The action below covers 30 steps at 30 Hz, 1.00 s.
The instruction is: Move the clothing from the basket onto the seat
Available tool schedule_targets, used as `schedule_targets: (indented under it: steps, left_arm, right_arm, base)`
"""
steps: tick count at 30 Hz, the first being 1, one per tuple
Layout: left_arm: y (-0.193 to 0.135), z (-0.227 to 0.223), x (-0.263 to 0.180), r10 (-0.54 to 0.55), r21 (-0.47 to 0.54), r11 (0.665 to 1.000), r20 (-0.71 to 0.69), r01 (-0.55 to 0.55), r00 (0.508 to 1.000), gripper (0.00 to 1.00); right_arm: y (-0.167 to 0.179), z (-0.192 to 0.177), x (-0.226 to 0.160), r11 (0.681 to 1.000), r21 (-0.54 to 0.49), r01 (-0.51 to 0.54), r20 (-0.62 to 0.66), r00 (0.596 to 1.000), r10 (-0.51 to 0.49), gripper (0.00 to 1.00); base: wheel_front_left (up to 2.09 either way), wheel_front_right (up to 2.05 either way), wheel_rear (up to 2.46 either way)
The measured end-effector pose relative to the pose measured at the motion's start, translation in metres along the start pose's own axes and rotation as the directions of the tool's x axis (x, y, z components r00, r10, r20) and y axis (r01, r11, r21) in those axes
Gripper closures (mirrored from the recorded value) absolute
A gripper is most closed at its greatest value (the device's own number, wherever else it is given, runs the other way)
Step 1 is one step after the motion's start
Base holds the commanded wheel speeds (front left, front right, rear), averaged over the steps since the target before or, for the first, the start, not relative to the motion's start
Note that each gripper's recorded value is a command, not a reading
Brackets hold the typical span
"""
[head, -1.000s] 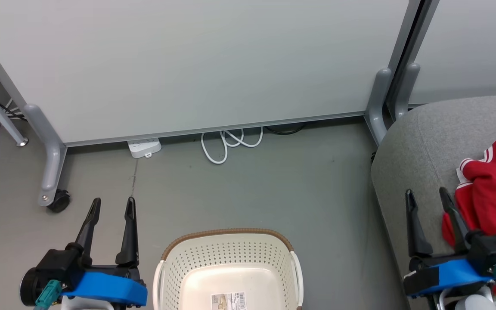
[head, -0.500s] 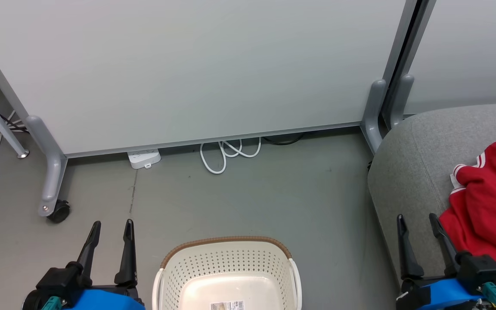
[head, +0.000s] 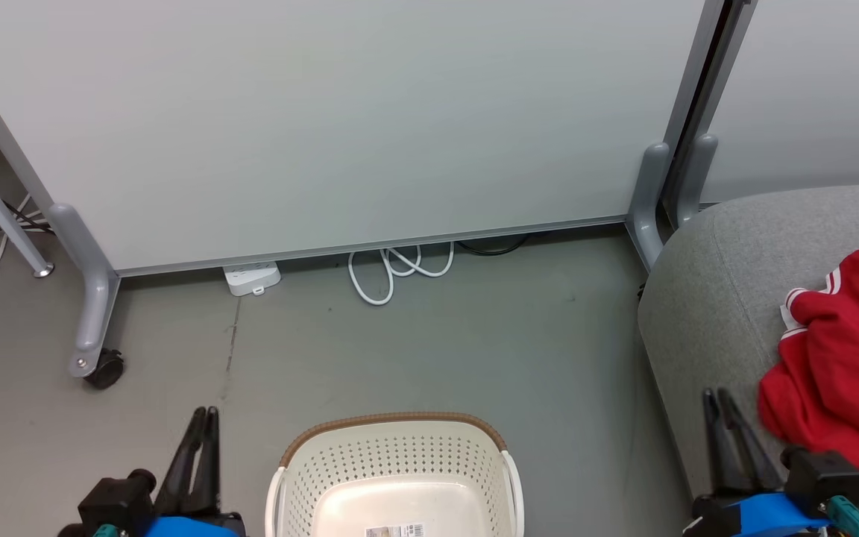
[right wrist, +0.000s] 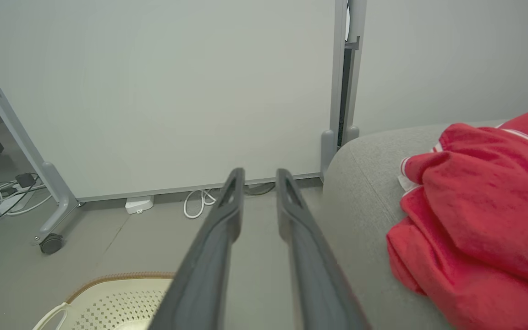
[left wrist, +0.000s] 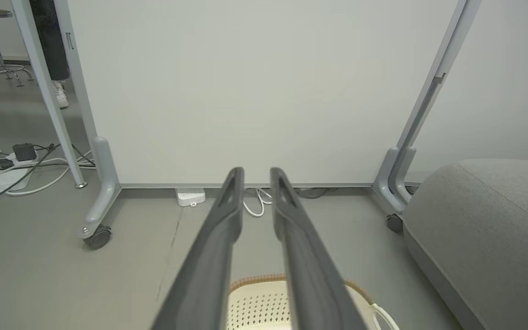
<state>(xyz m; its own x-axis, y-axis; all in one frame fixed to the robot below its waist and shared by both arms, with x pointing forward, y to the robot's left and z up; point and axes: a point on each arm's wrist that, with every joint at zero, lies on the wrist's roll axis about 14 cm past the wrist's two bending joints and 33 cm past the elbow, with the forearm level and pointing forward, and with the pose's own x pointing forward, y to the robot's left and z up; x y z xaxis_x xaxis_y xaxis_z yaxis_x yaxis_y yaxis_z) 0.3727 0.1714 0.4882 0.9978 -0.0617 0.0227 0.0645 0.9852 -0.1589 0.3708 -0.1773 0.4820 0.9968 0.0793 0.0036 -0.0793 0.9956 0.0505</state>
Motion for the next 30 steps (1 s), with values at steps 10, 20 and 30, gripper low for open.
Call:
schedule_targets:
  steps: [10, 20, 30]
  left_arm:
    - [0.01, -0.01, -0.003, 0.055, -0.164, 0.984, -0.052, -0.062, 0.997, 1.0]
    - [0.016, -0.008, -0.002, 0.088, -0.328, 0.939, -0.059, -0.102, 0.994, 1.0]
    - [0.021, -0.008, -0.001, 0.106, -0.468, 0.874, -0.073, -0.129, 0.992, 1.0]
  right_arm:
    - [-0.011, -0.009, -0.002, 0.983, 0.173, 0.064, -0.048, 0.997, -0.056, 1.0]
    - [-0.015, -0.008, -0.001, 0.932, 0.349, 0.102, -0.057, 0.995, -0.088, 1.0]
    - [-0.019, -0.007, -0.001, 0.86, 0.494, 0.129, -0.07, 0.992, -0.108, 1.0]
  base:
    - [0.0, 0.0, 0.0]
    - [0.0, 0.0, 0.0]
    - [0.0, 0.0, 0.0]
